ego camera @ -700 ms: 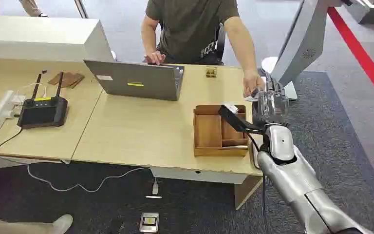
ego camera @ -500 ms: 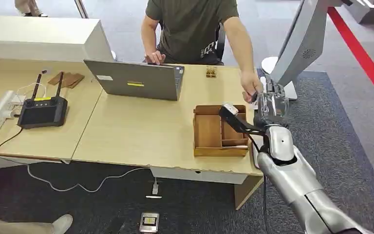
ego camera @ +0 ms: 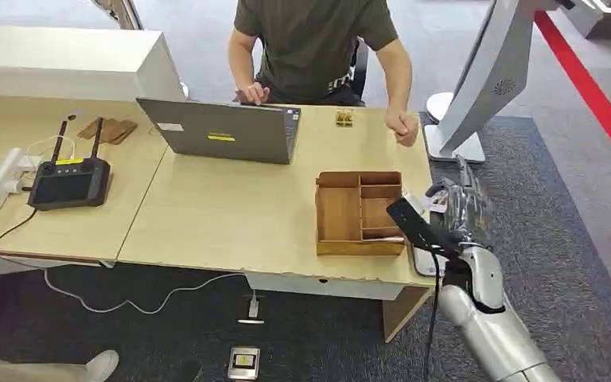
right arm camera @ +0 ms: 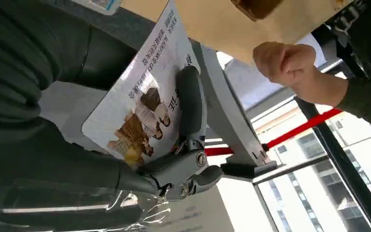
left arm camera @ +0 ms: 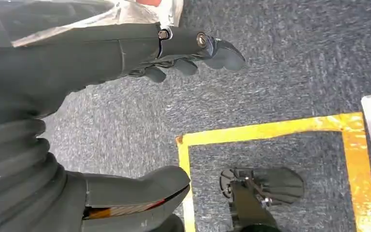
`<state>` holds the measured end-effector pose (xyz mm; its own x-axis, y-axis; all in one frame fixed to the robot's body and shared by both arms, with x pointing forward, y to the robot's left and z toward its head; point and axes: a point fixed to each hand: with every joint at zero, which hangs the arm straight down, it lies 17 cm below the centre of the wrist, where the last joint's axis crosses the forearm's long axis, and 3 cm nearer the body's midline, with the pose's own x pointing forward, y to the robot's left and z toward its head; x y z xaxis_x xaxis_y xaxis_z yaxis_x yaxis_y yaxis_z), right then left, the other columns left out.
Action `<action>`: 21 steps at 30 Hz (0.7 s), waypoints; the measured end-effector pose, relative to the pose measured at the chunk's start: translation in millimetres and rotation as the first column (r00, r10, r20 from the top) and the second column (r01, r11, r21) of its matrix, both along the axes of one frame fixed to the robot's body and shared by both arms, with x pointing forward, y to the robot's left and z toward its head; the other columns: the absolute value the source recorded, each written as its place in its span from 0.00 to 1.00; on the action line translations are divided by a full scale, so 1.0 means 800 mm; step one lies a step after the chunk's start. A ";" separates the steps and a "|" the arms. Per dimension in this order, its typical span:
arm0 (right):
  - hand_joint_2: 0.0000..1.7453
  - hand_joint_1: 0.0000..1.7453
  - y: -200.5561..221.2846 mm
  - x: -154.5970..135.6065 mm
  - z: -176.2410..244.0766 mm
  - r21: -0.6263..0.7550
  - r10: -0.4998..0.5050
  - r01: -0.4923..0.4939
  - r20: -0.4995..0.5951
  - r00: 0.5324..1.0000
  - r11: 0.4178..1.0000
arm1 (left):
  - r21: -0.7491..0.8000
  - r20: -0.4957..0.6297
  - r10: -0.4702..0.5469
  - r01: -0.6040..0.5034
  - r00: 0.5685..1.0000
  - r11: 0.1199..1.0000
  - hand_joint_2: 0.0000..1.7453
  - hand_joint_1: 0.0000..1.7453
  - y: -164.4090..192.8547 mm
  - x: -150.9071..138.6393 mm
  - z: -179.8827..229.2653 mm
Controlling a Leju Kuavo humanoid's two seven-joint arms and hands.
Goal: Pass the card to the sensor for recognition and then transmit it.
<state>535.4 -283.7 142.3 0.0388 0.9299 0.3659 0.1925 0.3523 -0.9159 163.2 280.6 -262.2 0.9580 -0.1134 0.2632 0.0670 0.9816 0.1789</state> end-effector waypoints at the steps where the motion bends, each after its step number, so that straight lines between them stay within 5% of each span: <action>1: 1.00 1.00 -0.004 -0.005 -0.006 0.023 0.001 -0.001 -0.005 1.000 1.000 | 0.003 0.000 0.010 -0.010 1.000 1.000 1.00 0.00 0.002 -0.003 -0.001; 8: 1.00 1.00 -0.015 -0.024 -0.042 0.132 0.021 -0.018 -0.023 1.000 0.991 | 0.002 0.002 0.073 -0.073 0.997 0.997 1.00 0.00 0.007 -0.020 -0.005; 21: 1.00 1.00 -0.041 -0.038 -0.135 0.112 -0.023 0.047 -0.205 0.978 0.993 | -0.003 0.004 0.122 -0.122 0.993 0.993 1.00 0.00 0.011 -0.025 -0.006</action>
<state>504.8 -316.3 34.5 0.1550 0.8787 0.4515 0.0205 0.4540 -0.8908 143.0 289.5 -267.0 0.9635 0.0051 0.2676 -0.0542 0.9828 0.1763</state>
